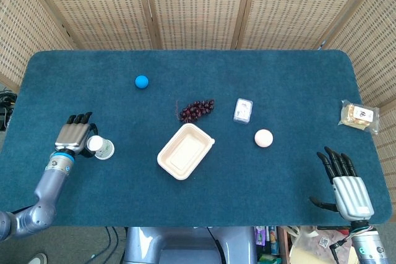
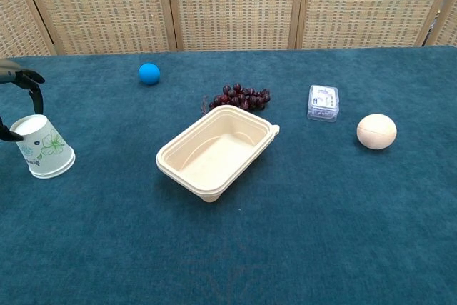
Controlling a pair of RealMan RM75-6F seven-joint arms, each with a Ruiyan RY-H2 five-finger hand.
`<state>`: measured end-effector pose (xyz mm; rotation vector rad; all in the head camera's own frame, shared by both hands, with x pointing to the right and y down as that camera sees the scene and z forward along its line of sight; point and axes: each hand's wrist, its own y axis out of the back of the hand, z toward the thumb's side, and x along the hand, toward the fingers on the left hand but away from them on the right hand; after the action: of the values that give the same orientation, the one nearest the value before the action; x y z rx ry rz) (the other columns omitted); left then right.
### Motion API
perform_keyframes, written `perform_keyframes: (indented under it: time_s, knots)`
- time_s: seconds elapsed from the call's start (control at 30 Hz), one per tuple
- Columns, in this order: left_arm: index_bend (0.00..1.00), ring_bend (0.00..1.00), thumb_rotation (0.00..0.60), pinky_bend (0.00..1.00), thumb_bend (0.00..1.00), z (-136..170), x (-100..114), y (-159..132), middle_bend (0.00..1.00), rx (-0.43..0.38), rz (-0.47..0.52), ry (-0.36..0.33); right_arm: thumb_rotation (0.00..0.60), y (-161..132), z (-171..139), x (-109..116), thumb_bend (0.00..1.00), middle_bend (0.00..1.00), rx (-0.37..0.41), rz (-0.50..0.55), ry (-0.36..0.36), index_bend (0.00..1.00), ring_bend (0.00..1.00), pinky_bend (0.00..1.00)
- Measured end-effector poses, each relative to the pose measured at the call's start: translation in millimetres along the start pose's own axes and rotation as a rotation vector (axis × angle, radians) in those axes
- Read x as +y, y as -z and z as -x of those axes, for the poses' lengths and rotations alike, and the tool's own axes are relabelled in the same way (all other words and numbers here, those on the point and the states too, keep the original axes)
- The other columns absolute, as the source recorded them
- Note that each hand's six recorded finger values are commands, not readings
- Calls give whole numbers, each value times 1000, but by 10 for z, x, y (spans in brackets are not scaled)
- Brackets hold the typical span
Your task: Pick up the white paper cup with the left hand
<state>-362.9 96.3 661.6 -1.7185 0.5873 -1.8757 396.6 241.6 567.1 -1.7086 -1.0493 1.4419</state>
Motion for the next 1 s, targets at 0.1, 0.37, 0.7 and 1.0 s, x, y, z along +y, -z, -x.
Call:
perform_keyframes:
  time_s: [0.1, 0.37, 0.7, 1.0]
  knots:
    - [385, 0, 600, 0, 250, -1, 1, 6, 0, 2, 4, 0, 600, 0, -2, 0, 88, 0, 1, 0, 0, 0, 0, 0]
    - [395, 0, 600, 0, 252, 49, 105, -1, 0, -8, 18, -24, 600, -2, -3, 2, 88, 0, 1, -1, 1, 0, 0, 0]
    - [396, 0, 600, 0, 252, 173, 361, 30, 0, -16, 44, -71, 600, 3, -8, 5, 88, 0, 0, 0, 2, 0, 0, 0]
    - [396, 0, 600, 0, 252, 365, 751, 158, 0, -15, 96, -127, 600, -7, -5, -4, 88, 0, 2, -4, -1, 0, 0, 0]
